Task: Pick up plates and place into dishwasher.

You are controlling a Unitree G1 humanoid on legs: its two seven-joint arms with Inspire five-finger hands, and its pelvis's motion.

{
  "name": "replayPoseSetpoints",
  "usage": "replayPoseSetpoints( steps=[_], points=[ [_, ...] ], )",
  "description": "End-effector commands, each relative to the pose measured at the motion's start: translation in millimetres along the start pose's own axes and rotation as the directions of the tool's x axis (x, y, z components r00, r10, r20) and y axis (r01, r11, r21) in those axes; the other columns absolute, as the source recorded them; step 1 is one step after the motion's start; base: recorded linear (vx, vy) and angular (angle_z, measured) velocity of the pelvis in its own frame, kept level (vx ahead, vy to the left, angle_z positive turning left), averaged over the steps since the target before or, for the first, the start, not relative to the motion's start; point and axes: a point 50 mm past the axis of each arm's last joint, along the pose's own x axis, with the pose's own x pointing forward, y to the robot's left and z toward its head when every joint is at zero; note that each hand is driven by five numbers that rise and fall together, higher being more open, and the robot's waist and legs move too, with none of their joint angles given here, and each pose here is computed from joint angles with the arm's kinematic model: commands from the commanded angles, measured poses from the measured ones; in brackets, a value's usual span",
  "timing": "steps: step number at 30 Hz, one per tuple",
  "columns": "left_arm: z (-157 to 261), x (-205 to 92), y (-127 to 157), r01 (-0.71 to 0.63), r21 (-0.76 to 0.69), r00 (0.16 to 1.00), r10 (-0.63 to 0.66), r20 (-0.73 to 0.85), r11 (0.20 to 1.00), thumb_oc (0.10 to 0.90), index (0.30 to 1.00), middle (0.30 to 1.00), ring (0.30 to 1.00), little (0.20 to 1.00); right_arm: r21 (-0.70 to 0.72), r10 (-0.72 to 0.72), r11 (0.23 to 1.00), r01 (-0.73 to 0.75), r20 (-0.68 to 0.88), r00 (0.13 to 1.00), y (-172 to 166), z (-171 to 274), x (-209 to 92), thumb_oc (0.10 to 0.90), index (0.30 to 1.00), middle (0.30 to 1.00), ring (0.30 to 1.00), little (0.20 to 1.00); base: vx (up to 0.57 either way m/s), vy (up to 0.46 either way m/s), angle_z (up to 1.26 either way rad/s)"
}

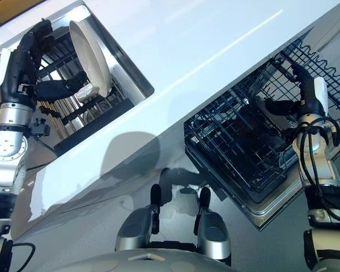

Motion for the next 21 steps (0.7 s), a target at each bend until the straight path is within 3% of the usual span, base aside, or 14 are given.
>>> replayPoseSetpoints(
  steps=[1,6,12,21],
  points=[
    [18,-12,14,-0.105,0.031,0.984,0.099,0.150,0.994,0.800,0.900,0.900,0.900,0.900,0.091,-0.042,0.996,0.022,0.222,0.974,-11,28,-10,0.800,0.900,0.900,0.900,0.900,-0.04,0.158,-0.01],
    [14,-20,16,-0.115,0.099,0.985,0.101,0.141,0.988,0.800,0.900,0.900,0.900,0.900,0.338,0.001,0.937,-0.091,0.258,0.966,0,30,-29,0.800,0.900,0.900,0.900,0.900,-0.05,0.171,-0.01],
    [13,-18,24,-0.131,0.210,0.984,0.102,0.143,0.969,0.800,0.900,0.900,0.900,0.900,0.490,0.041,0.852,-0.187,0.292,0.955,10,34,-37,0.800,0.900,0.900,0.900,0.900,-0.03,0.140,-0.02],
    [28,9,58,-0.160,0.569,0.981,0.066,0.181,0.806,0.800,0.900,0.900,0.900,0.900,0.588,0.174,0.729,-0.351,0.337,0.925,34,39,-49,0.800,0.900,0.900,0.900,0.900,-0.02,0.132,-0.04]
  ],
)
